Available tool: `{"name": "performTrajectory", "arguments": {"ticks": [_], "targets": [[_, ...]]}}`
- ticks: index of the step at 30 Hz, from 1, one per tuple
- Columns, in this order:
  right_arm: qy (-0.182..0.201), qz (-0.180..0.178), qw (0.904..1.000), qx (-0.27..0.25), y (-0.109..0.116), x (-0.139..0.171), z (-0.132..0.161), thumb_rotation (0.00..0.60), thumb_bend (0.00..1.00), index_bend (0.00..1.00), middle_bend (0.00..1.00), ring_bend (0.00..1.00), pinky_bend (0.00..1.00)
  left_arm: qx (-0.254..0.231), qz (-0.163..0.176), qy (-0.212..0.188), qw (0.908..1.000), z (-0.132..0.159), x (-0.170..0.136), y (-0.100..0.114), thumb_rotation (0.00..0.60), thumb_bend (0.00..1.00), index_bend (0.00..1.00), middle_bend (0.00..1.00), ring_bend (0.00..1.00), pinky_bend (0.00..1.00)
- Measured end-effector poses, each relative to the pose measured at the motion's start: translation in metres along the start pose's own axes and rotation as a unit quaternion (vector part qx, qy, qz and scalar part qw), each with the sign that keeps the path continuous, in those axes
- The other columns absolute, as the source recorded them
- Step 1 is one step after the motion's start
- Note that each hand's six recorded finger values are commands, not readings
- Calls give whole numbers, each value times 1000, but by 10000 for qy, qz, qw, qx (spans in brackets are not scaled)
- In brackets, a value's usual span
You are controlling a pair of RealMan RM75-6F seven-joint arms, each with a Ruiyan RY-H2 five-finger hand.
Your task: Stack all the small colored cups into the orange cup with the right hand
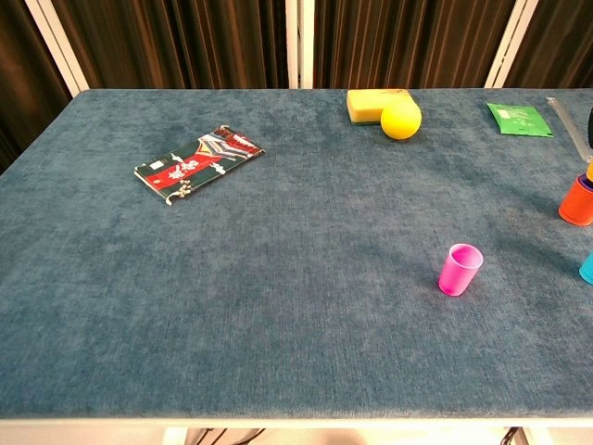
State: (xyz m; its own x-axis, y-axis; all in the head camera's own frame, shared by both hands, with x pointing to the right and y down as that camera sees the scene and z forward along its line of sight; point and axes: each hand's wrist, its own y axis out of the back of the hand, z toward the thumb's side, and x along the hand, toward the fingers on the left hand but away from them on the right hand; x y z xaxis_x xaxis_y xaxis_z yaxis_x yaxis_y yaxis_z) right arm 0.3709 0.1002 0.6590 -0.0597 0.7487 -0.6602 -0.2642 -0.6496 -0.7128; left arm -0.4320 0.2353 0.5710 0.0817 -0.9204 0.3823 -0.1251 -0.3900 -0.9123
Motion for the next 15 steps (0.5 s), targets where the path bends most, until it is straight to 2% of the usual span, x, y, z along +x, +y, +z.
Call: {"name": "performTrajectory", "arguments": {"ticks": [9, 11, 15], "targets": [[-34, 143, 9999, 22, -8, -2, 3, 600, 327, 462, 414, 430, 411, -24, 0, 36, 10000, -3, -1, 0, 600, 70, 35, 0, 0, 0], [-24, 176, 9998, 21, -9, -2, 4, 600, 315, 405, 396, 392, 382, -23, -1, 39, 10000, -3, -2, -1, 600, 70, 35, 0, 0, 0], [-18, 261, 9996, 50, -10, -2, 3, 600, 252, 162, 287, 257, 326, -27, 2, 31, 10000, -3, -2, 0, 600, 70, 35, 0, 0, 0]]}}
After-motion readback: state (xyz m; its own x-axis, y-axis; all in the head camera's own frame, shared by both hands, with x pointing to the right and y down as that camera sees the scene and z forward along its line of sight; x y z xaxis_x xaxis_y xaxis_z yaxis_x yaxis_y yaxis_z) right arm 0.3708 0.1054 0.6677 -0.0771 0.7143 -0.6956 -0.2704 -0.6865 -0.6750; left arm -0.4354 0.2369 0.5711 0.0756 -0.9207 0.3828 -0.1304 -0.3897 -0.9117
